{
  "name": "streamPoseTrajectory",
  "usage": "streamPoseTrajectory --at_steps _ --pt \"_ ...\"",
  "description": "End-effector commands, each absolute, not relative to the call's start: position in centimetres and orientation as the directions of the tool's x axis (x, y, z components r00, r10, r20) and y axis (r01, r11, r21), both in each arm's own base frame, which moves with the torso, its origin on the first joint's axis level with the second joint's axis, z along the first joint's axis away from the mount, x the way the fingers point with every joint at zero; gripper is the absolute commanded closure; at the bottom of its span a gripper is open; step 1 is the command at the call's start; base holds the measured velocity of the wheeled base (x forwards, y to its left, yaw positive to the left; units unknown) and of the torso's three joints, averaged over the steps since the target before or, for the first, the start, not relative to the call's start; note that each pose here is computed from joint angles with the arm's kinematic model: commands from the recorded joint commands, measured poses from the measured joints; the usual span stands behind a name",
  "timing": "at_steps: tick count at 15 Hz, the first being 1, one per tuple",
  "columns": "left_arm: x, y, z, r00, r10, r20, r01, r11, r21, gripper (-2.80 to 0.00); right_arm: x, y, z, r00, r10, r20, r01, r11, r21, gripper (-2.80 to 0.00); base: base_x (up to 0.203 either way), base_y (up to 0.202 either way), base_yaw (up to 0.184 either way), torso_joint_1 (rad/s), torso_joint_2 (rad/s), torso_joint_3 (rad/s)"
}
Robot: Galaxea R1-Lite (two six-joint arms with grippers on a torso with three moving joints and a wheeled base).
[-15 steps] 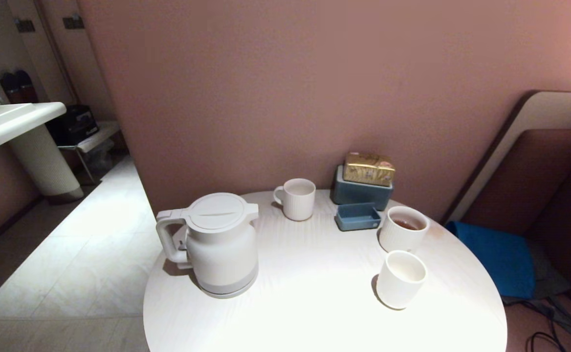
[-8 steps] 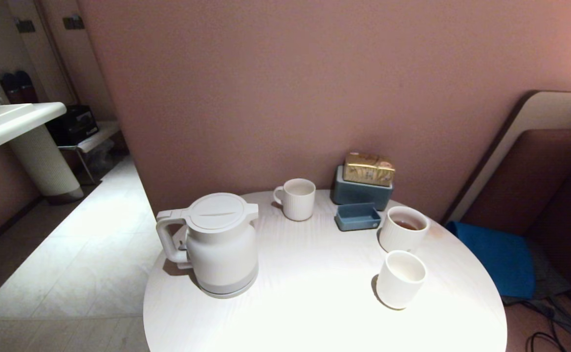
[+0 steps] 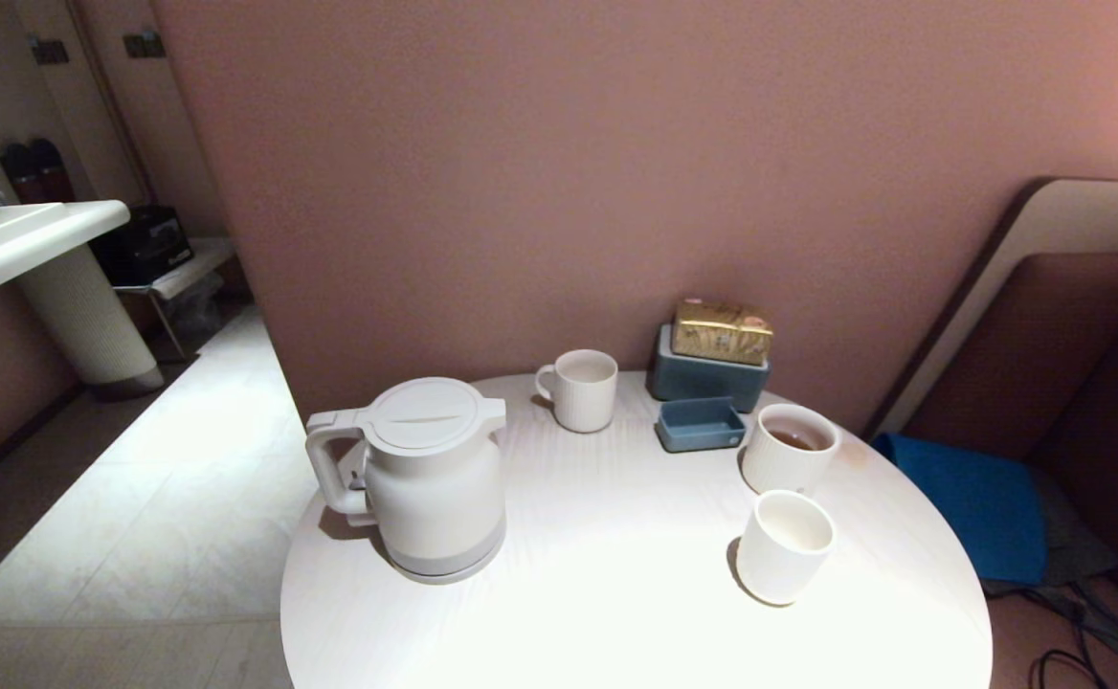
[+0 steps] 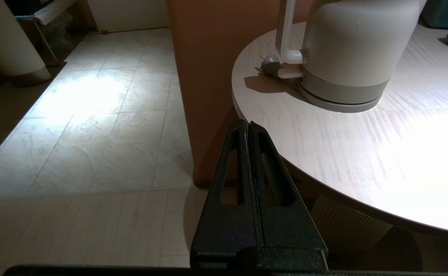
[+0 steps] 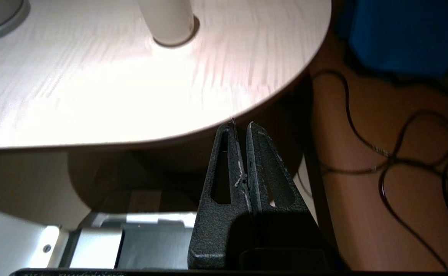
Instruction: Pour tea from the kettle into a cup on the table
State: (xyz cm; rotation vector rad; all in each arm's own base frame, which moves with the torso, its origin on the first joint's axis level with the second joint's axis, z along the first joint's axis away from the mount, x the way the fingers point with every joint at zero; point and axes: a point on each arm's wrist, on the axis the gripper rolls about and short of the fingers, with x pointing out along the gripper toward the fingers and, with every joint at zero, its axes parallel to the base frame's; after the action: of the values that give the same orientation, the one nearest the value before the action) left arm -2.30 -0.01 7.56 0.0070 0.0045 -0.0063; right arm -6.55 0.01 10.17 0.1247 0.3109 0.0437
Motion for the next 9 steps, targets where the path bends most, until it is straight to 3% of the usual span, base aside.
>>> streamPoseTrajectory --at_steps 1,3,5,9 --pt "-2.3 0.0 7.6 1.000 -0.006 -0.006 0.006 1.000 0.008 0.00 -4.9 0.0 9.8 0.982 0.064 -0.180 -0.044 0.993 0.113 0.00 0.000 0.000 0.000 0.000 0.00 0.000" --pt "-2.3 0.0 7.6 1.000 -0.006 -0.006 0.006 1.000 0.006 0.00 -3.0 0.1 8.5 0.997 0.057 -0.043 -0.057 0.998 0.022 0.00 0.000 0.000 0.000 0.000 0.00 0.000" --pt "-2.3 0.0 7.6 1.000 -0.006 -0.006 0.006 1.000 0.006 0.00 -2.3 0.0 7.6 0.999 0.032 0.001 -0.032 0.991 -0.132 0.00 0.000 0.000 0.000 0.000 0.00 0.000" --pt "-2.3 0.0 7.6 1.000 -0.006 -0.006 0.006 1.000 0.008 0.00 -2.3 0.0 7.6 0.999 0.037 -0.005 -0.037 0.998 -0.060 0.00 0.000 0.000 0.000 0.000 0.00 0.000"
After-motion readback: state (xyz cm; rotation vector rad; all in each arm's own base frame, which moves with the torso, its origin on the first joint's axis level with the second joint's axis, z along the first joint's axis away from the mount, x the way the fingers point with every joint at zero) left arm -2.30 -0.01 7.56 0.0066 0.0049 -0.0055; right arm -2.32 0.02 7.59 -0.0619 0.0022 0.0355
